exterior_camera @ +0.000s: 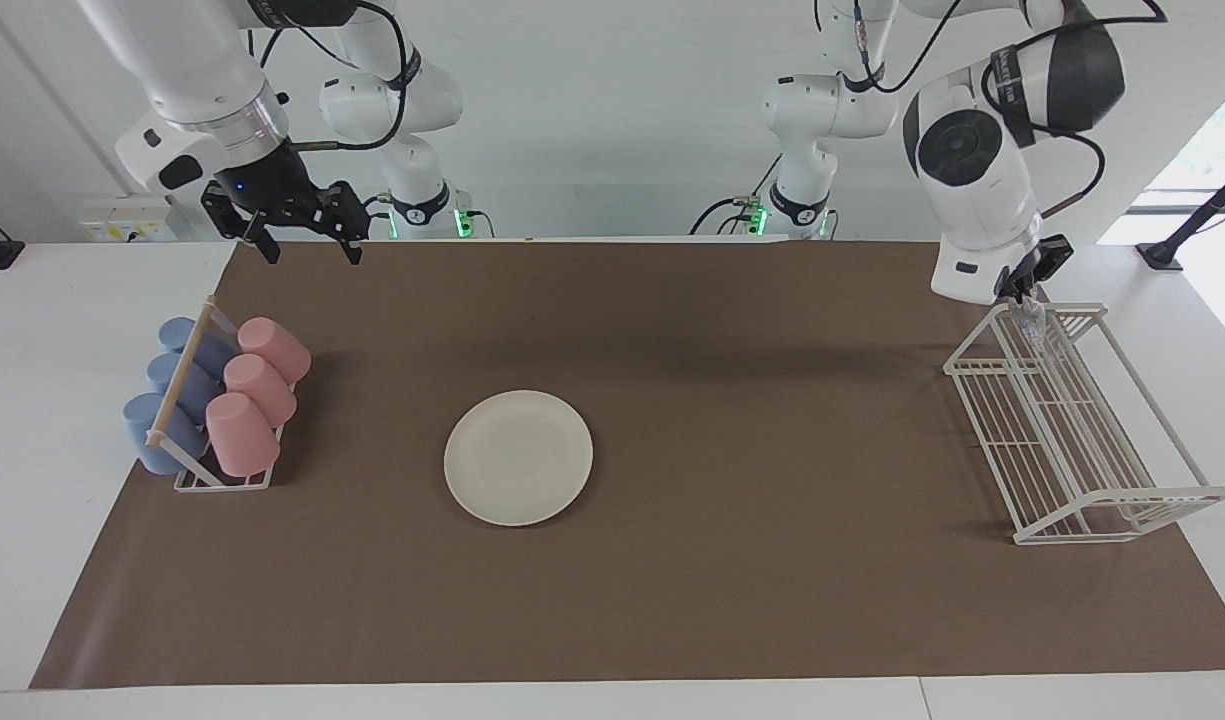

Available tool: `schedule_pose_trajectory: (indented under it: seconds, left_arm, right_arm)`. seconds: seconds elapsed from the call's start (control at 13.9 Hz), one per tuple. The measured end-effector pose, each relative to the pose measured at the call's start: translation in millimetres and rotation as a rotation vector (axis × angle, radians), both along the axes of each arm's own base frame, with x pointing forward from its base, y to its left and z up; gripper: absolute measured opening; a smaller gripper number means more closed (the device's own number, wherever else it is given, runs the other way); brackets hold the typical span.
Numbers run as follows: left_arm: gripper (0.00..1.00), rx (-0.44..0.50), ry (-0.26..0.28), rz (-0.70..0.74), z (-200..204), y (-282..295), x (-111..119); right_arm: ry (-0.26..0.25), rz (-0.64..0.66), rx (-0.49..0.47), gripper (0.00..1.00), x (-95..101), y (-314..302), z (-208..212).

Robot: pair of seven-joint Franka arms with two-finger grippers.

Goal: Wipe plate with sponge
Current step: 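Carry the sponge into the wire basket with the left gripper while the right retracts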

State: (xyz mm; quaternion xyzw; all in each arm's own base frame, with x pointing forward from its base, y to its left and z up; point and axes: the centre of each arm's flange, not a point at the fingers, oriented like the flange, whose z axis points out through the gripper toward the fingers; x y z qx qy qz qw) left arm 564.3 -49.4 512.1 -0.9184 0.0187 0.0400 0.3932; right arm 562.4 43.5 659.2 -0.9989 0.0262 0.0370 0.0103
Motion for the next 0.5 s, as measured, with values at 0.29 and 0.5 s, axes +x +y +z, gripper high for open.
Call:
schedule_pose_trajectory:
  seconds: [0.29, 0.5]
  left_arm:
    - [0.04, 0.140, 0.023, -0.067, -40.7, 6.7, 22.5]
    - [0.04, 0.206, -0.050, -0.013, -69.3, 8.9, 20.4]
  right_arm:
    - [0.000, 0.003, 0.002, 1.00, -5.9, -1.7, 2.3]
    - [-0.003, 0.010, 0.003, 1.00, -8.0, -16.7, -1.2]
